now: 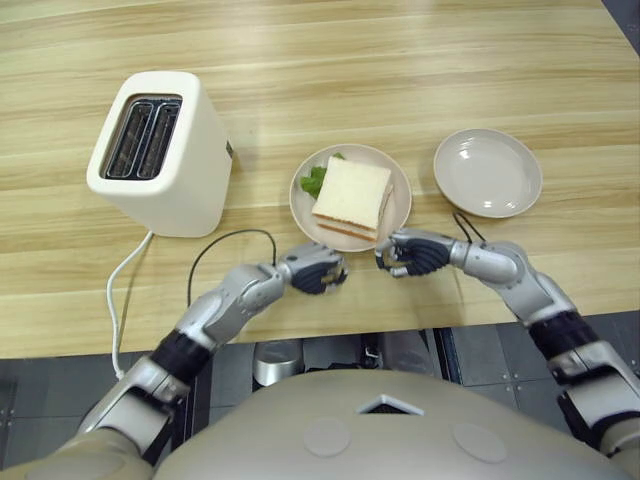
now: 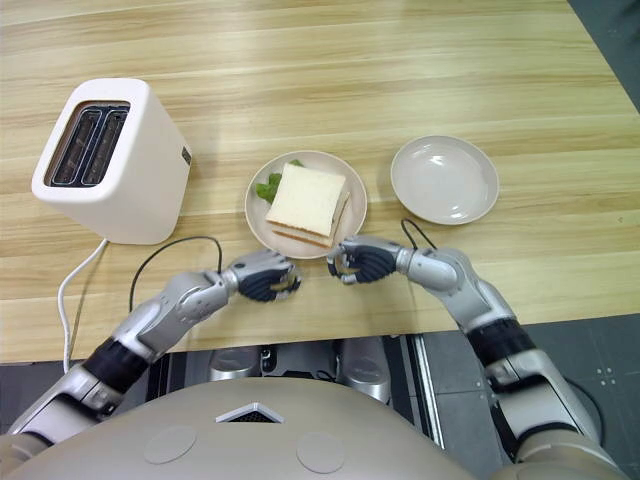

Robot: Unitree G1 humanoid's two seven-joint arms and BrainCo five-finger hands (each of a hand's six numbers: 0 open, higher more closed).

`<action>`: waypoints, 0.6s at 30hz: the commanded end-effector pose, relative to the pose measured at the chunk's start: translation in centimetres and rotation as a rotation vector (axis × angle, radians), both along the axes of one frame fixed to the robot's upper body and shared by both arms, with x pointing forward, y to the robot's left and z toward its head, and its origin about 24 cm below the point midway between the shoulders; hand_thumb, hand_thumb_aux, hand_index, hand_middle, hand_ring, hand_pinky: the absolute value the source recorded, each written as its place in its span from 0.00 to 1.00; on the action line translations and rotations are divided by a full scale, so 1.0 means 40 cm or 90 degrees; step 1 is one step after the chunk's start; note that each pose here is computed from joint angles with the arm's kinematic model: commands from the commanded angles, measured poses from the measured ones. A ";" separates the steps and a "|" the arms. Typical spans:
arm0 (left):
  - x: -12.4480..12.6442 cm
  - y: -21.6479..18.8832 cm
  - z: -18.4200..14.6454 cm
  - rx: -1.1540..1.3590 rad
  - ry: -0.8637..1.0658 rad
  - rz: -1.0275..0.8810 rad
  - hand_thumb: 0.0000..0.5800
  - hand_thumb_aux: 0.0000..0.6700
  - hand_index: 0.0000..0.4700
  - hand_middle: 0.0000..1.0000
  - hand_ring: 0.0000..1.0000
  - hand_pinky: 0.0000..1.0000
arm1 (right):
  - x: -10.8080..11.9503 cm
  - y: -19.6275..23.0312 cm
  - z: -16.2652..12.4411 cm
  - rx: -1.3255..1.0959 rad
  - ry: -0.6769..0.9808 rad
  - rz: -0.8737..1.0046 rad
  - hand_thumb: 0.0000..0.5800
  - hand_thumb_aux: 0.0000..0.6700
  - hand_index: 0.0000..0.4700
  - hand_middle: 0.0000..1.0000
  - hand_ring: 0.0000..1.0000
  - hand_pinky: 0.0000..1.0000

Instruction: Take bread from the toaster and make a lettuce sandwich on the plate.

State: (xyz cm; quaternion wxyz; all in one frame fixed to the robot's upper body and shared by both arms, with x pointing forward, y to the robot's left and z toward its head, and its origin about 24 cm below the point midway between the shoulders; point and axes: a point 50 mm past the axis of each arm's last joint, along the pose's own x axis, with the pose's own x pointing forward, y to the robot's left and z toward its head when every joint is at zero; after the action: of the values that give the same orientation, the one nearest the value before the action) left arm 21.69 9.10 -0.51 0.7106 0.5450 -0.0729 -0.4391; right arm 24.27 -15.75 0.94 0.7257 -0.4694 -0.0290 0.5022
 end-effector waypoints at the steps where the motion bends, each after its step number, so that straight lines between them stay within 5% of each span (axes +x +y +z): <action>1: 0.048 0.068 -0.079 0.117 -0.037 0.075 1.00 1.00 0.98 1.00 1.00 1.00 | 0.021 -0.003 -0.040 -0.031 -0.015 -0.012 1.00 1.00 0.98 1.00 1.00 1.00; 9: 0.237 0.151 -0.030 0.121 -0.194 0.228 1.00 1.00 0.98 1.00 1.00 1.00 | 0.160 0.024 -0.044 -0.050 -0.084 -0.113 1.00 1.00 0.98 1.00 1.00 1.00; 17: 0.274 0.119 -0.007 0.001 -0.200 0.285 1.00 1.00 0.98 1.00 1.00 1.00 | 0.213 0.043 -0.014 0.019 -0.094 -0.195 1.00 1.00 0.98 1.00 1.00 1.00; 18: 0.274 0.118 0.000 -0.028 -0.204 0.293 1.00 1.00 0.98 1.00 1.00 1.00 | 0.210 0.043 -0.012 0.037 -0.097 -0.194 1.00 0.95 0.92 0.94 0.94 0.94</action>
State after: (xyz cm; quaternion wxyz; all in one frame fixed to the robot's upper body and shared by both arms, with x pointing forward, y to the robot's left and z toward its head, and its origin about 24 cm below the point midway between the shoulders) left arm 32.89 13.56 -0.44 0.7585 0.6208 -0.0686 -0.1857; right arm 33.02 -13.95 0.60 0.7882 -0.5046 -0.0201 0.3518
